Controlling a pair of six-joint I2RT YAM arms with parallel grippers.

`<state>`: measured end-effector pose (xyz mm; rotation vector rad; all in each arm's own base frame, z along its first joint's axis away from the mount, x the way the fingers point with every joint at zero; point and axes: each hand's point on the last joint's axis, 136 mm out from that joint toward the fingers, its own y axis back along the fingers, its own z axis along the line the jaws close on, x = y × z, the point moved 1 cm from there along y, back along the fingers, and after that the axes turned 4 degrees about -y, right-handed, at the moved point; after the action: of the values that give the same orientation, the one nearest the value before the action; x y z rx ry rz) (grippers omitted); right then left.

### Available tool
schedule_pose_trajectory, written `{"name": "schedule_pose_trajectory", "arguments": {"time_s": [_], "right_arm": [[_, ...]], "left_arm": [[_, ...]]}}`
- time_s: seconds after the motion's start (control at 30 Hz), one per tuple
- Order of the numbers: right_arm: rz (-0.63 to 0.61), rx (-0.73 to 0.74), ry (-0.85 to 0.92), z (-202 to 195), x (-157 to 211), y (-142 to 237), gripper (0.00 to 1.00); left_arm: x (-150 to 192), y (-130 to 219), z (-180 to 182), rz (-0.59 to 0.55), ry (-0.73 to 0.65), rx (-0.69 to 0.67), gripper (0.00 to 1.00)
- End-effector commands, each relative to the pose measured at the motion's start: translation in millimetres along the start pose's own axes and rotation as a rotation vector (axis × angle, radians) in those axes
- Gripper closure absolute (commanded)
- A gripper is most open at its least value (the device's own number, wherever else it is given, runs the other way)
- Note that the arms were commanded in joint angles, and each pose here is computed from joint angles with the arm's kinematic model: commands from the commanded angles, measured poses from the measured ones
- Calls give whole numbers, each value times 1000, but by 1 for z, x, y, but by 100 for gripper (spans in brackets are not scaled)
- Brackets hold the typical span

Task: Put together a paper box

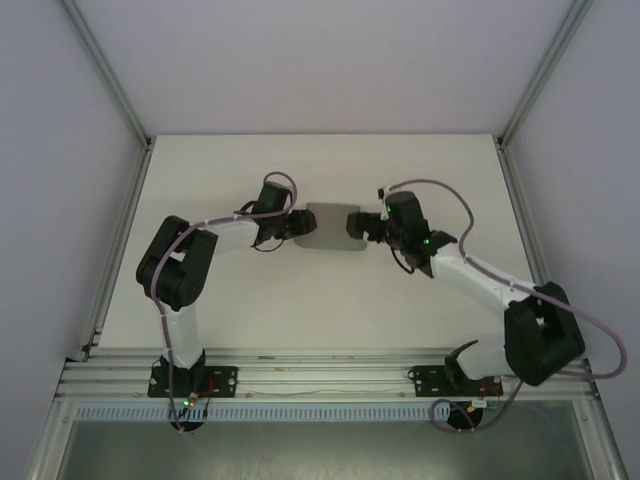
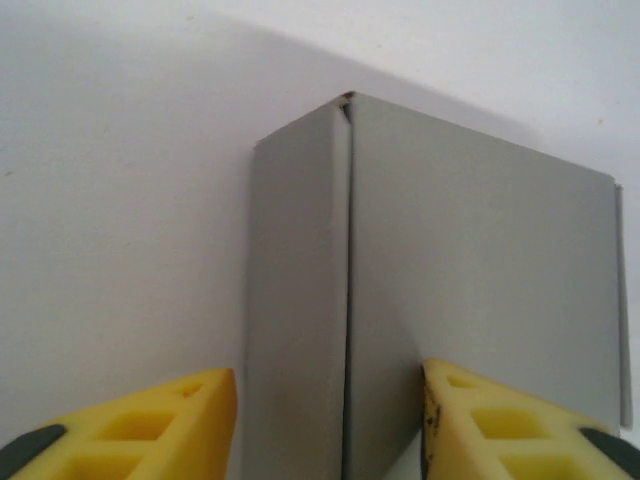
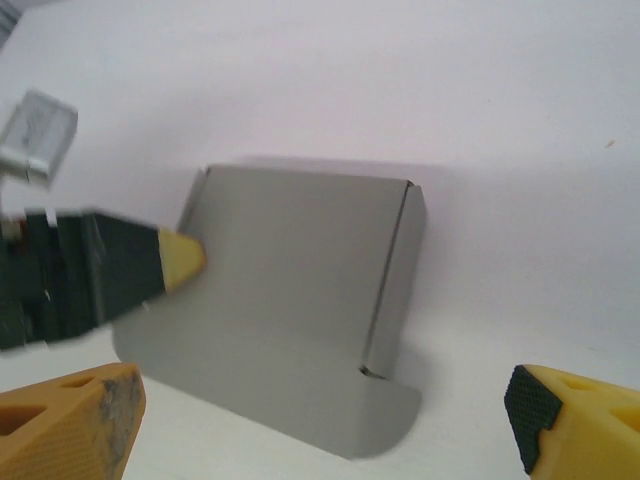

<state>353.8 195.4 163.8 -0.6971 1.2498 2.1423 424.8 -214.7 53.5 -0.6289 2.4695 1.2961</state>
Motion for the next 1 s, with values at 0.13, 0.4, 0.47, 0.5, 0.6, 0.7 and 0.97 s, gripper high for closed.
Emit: {"name": "schedule_pose_trajectory", "arguments": {"time_s": [0.13,0.4,0.47,0.5,0.6,0.7,0.97], "right_arm": [[220,-7,-321,-33,13,-42,6],[281,-105,-360,-33,10,-75,6],[309,-121,-394,-34,13,-83,6],[322,-144,-403,-32,14,-86,6],[353,-208,-438,-25,17,-95,6],[378,-238,-462,-21,19,-101,6],[422,-362,-491,-5,21,-106,9]], "left_arm": [[23,-13,37,82,69,-28,63],[31,-11,47,89,140,65,74],[32,-10,49,82,160,98,75],[32,-9,48,82,162,117,75],[34,-8,48,79,154,150,76],[34,-5,50,62,174,189,78],[32,-2,47,41,207,288,78]]}}
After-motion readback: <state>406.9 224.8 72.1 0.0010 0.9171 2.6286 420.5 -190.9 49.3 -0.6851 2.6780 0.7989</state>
